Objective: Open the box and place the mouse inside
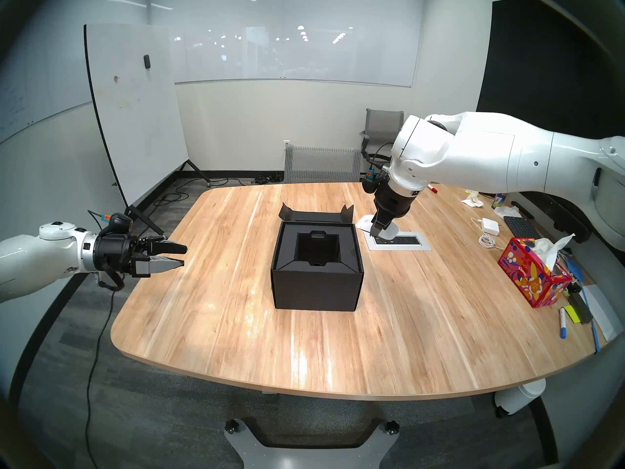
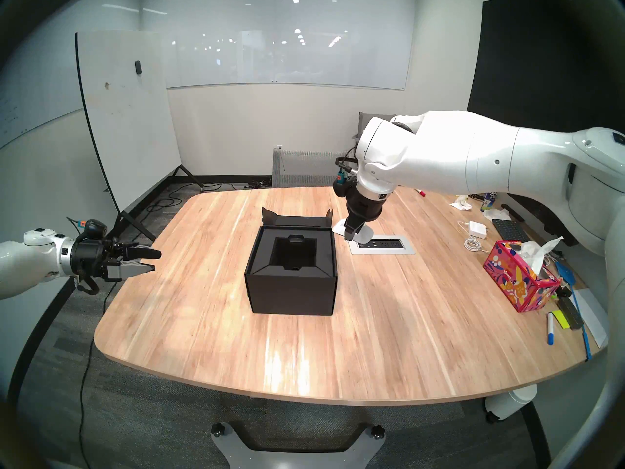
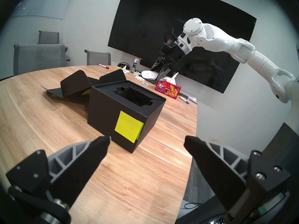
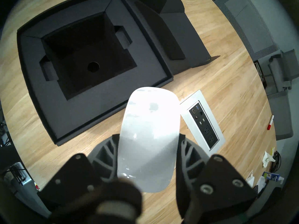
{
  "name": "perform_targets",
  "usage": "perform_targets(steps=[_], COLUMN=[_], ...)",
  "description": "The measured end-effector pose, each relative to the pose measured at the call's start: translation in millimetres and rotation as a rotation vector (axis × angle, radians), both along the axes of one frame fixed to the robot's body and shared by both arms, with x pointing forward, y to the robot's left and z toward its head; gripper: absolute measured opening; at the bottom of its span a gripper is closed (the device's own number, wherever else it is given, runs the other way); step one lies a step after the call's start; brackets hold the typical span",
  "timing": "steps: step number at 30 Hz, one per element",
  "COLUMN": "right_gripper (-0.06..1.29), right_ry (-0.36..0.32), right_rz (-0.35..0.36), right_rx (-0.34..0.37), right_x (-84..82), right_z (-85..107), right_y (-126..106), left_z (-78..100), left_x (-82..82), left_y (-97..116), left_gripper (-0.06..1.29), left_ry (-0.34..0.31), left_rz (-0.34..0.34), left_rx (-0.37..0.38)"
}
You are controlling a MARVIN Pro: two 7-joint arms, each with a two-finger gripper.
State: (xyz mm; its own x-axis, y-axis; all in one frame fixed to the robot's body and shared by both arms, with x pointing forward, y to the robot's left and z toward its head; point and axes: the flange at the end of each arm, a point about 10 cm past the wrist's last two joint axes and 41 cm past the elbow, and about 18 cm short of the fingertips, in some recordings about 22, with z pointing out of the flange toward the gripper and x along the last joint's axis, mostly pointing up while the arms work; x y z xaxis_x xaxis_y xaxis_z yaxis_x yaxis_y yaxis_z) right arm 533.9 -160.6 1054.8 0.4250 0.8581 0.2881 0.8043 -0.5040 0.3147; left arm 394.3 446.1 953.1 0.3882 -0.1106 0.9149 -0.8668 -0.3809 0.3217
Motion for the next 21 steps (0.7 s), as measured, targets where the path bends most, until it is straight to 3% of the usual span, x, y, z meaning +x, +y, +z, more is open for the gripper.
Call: perform_targets(steps=[21], right_gripper=[0.49], right_ry=[-0.041], right_rz=[0.091], right_rx=[0.018], right_x=[3.9], right_z=[-2.0], right_y=[39], left_z=[0.0], left_x=[0.0], left_y=[0], left_gripper=[1.26], left_ry=[0.0], left_rz=[0.0], left_rx=[0.0])
